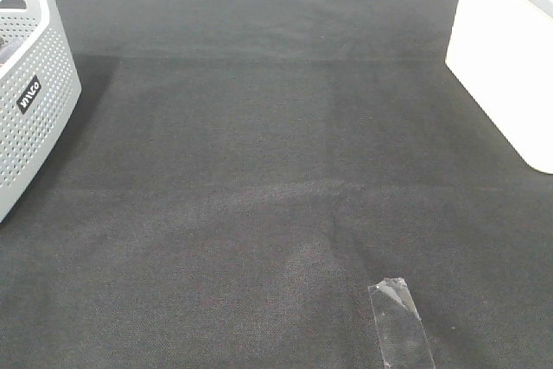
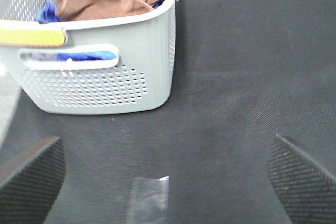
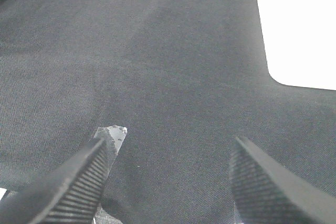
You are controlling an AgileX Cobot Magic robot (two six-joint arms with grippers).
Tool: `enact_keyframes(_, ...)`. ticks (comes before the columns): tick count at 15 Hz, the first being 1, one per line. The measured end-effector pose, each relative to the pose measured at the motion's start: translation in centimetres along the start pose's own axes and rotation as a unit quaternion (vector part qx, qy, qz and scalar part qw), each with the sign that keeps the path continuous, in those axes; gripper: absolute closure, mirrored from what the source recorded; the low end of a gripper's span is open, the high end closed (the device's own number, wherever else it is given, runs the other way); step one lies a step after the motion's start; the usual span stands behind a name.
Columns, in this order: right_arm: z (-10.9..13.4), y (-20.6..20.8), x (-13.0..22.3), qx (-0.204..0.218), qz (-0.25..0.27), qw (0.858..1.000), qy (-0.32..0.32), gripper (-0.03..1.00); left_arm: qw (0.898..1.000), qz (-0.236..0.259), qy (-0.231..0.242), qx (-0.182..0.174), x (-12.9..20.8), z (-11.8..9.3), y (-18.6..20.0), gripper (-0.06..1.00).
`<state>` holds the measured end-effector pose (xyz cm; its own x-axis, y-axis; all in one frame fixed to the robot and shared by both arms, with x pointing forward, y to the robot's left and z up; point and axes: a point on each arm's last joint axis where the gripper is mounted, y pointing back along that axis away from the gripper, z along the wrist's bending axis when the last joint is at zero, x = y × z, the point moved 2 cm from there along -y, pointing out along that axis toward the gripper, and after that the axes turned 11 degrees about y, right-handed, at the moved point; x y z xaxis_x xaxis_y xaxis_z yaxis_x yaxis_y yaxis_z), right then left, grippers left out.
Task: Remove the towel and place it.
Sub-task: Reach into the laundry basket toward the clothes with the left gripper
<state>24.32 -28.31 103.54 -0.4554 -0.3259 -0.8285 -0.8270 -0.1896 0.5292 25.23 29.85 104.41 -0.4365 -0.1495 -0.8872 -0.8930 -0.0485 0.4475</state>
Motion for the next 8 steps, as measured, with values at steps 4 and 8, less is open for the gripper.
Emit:
enact_keyframes(4,0.0,0.0,0.0,0.000,0.000,1.000,0.000,0.35,0.975,0.096,-0.200,0.010,-6.9,-0.7,-1.3,-0.05)
enact_keyframes(8,0.0,0.0,0.0,0.000,0.000,1.000,0.000,0.35,0.902,0.173,-0.396,0.015,-15.5,-0.5,-7.4,-0.05)
